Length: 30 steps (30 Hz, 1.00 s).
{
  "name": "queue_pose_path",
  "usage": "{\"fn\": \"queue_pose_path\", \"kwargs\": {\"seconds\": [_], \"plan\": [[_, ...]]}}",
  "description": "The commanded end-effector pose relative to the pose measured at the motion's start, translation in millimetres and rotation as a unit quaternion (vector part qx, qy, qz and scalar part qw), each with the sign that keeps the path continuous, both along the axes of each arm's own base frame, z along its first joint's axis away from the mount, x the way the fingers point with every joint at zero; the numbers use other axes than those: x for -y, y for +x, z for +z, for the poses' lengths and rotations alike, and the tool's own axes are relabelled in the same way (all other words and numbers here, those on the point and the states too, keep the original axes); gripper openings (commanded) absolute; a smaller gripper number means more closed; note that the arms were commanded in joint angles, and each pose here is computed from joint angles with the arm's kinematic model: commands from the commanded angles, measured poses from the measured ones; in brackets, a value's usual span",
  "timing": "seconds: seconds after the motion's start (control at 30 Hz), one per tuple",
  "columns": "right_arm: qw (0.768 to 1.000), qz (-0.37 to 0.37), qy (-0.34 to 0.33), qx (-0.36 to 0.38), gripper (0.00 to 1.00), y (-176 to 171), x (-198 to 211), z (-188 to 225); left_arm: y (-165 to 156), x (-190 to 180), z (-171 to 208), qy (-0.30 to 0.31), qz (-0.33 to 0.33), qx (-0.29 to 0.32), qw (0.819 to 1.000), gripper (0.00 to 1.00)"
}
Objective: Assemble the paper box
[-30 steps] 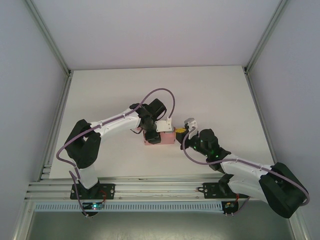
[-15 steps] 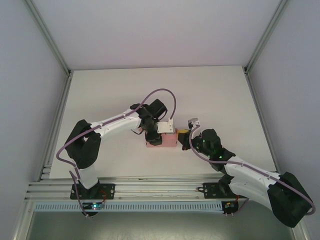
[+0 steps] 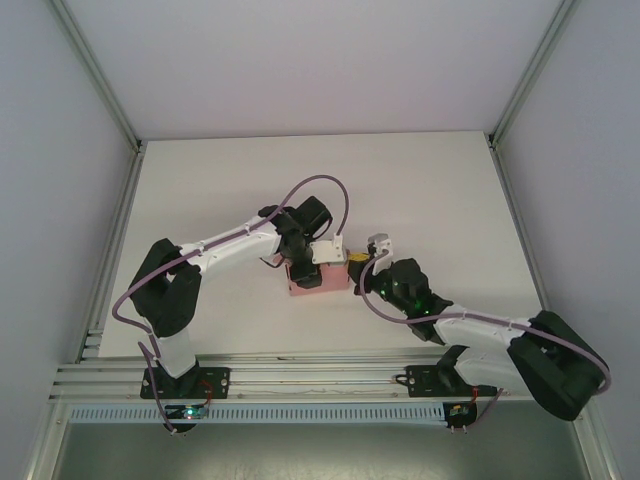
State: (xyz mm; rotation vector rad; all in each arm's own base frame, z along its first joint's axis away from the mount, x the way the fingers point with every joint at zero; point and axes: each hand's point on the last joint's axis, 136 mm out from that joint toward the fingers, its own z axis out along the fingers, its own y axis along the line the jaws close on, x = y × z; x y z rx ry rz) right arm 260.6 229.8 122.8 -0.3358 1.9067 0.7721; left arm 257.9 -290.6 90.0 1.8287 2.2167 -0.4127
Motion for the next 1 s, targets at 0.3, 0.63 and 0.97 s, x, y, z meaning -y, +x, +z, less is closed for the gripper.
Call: {"fn": "queue_pose_path", "kwargs": {"seconds": [0.3, 0.63, 0.97], "plan": [[0.985, 0.036, -0.129, -0.107, 0.00, -39.2, 18.1, -63.2, -5.8, 10.9, -2.3, -0.015, -0.024, -0.008, 1.000, 0.49], [0.987, -0.007, -0.124, -0.106, 0.13, -33.2, 38.6, -42.9, -9.0, 9.8, -1.3, -0.011, -0.029, -0.018, 0.999, 0.49], [0.981, 0.036, -0.130, -0.142, 0.00, -35.7, 22.5, -49.8, -7.3, 11.0, -0.4, -0.013, -0.028, -0.014, 0.999, 0.49]]}}
